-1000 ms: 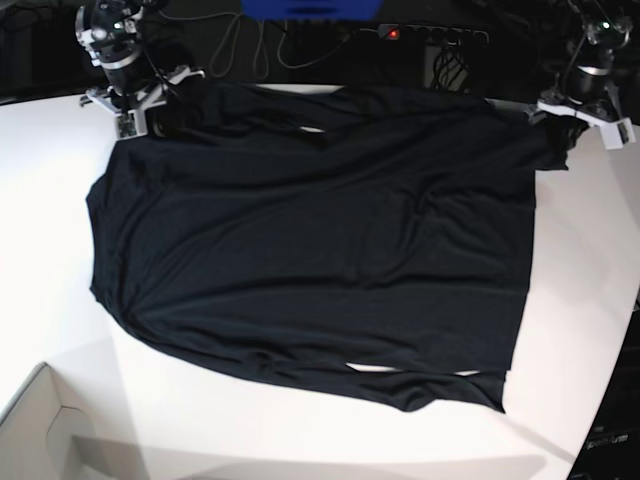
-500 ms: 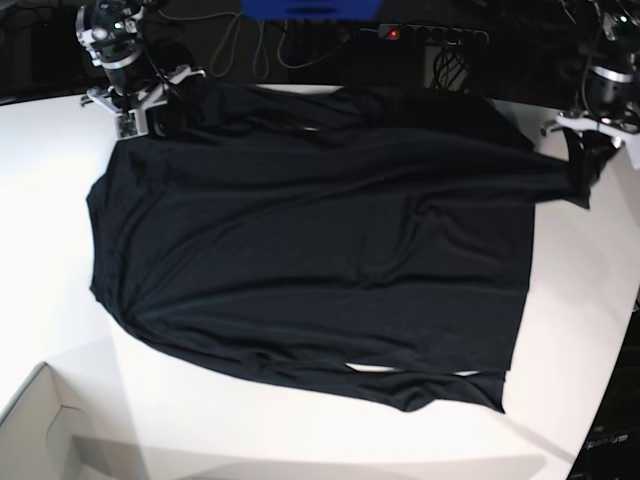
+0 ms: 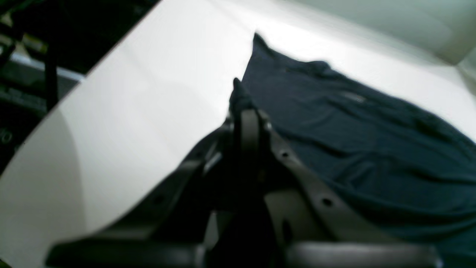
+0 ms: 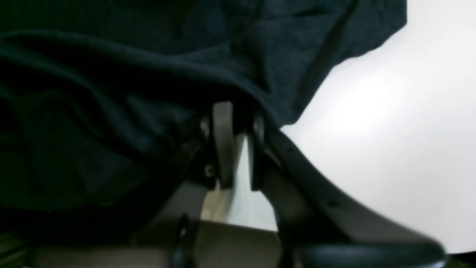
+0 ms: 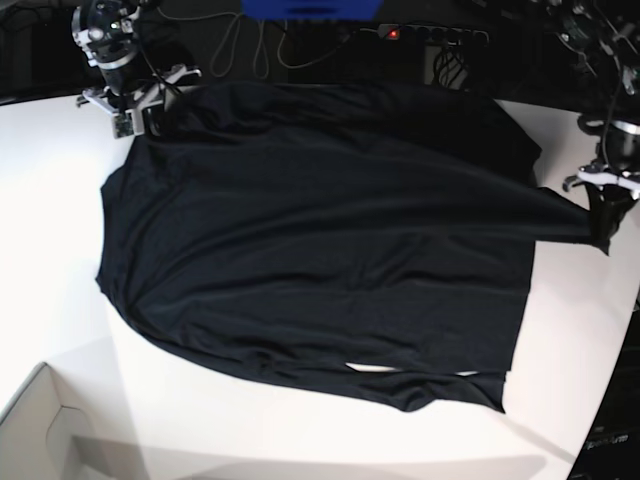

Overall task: Layout the t-shirt on the table in an organized manner, then fold the t-shirt properly
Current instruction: 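Regrasp the shirt corner with the left gripper and pull it outward, then pull the collar-end corners apart with both grippers to straighten the shirt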

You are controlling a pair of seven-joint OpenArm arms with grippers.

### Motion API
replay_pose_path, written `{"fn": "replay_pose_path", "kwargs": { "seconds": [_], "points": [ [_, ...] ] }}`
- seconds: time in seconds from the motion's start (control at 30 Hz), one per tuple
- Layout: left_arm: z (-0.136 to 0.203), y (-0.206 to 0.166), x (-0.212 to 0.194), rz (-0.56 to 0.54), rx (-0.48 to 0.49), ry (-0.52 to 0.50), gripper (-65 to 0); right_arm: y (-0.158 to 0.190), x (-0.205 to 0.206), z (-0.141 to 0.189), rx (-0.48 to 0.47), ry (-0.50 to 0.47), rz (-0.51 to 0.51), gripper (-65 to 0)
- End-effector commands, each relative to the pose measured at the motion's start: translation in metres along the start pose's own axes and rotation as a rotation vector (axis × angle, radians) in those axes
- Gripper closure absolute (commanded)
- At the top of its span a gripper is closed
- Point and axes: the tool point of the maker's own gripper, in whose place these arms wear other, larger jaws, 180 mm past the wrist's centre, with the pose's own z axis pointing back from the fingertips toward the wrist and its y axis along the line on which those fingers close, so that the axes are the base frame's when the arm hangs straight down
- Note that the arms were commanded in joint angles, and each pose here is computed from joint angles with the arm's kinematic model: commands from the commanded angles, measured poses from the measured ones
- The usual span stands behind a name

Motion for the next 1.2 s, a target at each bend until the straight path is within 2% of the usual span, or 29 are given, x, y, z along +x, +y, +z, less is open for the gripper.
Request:
{"fn": "replay_pose_path", "kwargs": {
  "seconds": [0.0,0.3,0.57,0.7,0.83,0.93,1.03,1.17],
  "points": [
    [-0.004,-0.001,0.018,-0.016,-0.007,-0.062,-0.2,-0.001,0.01,0.003,0.002,-0.04,0.0,-8.5],
    [-0.034,0.014,0.007,0.009,0.044,-0.027,-0.4,-0.012,0.022,-0.003,-0.011,-0.065,0.03,-8.9],
    [-0.022,0.019,-0.018,0.016,0.054,0.035,-0.4,-0.048,0.019,-0.003,-0.107,-0.062,-0.013,-8.9],
    [-0.016,0.022,-0.026,0.012,0.061,0.06,-0.3,-0.05,0.034,0.003,-0.123,-0.1,0.006,-8.9],
    [-0.014,0.022,-0.031,0.014,0.063,0.072,-0.2,-0.031,0.053,0.001,-0.089,-0.147,0.01,-8.8],
    [-0.01,0.021,-0.041,0.03,0.068,0.09,-0.2,-0.009,0.064,-0.005,-0.029,-0.172,0.025,-8.5],
    [-0.007,0.023,-0.051,0.044,0.073,0.114,-0.2,0.013,0.057,-0.016,0.039,-0.154,0.016,-8.5],
    [-0.006,0.029,-0.069,0.073,0.083,0.155,-0.2,0.011,0.046,-0.033,0.046,-0.121,-0.018,-8.5]
  ]
}}
